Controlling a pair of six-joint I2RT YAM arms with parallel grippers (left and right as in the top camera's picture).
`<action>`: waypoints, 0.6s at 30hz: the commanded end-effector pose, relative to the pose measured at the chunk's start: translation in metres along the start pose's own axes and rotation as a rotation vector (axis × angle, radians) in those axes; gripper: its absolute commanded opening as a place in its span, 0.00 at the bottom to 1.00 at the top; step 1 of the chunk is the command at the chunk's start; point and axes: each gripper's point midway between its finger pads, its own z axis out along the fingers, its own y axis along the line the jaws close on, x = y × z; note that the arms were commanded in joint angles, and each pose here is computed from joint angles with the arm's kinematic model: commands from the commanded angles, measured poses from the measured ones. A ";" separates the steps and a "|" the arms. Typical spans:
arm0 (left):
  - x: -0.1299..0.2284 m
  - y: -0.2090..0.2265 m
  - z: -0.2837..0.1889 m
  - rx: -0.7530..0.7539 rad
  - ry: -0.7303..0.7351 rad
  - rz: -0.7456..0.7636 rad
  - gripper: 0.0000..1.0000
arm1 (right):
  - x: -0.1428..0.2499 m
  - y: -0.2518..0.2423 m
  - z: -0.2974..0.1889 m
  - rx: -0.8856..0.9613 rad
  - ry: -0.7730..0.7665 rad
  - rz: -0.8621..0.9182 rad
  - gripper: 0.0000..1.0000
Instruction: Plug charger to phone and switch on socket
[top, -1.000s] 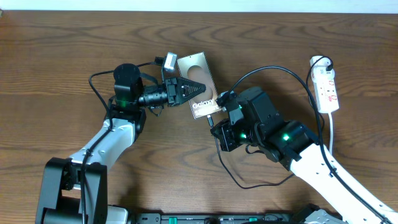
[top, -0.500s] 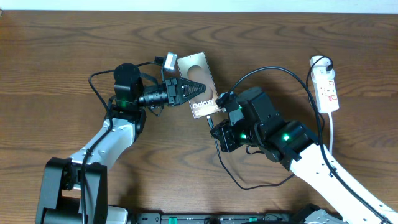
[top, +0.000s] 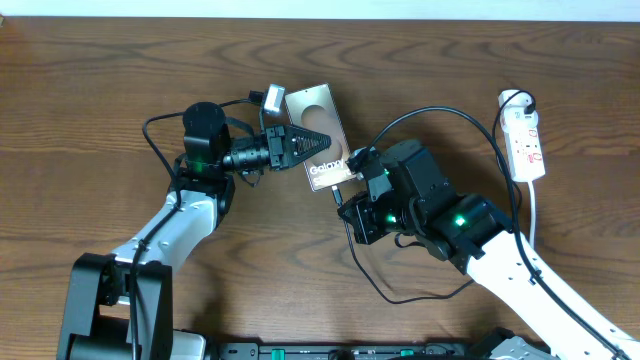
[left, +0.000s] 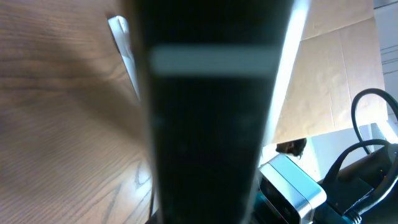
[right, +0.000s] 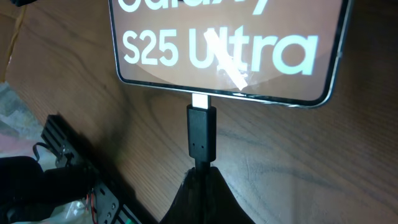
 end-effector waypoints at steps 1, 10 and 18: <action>-0.001 -0.013 0.000 0.028 0.021 0.067 0.07 | -0.005 0.004 -0.004 0.001 -0.020 0.002 0.01; 0.000 -0.013 0.000 0.029 0.022 0.066 0.07 | -0.009 0.001 -0.008 0.025 -0.046 0.009 0.01; -0.001 -0.013 0.000 0.028 0.021 0.066 0.07 | -0.014 0.005 -0.008 0.007 -0.063 0.000 0.01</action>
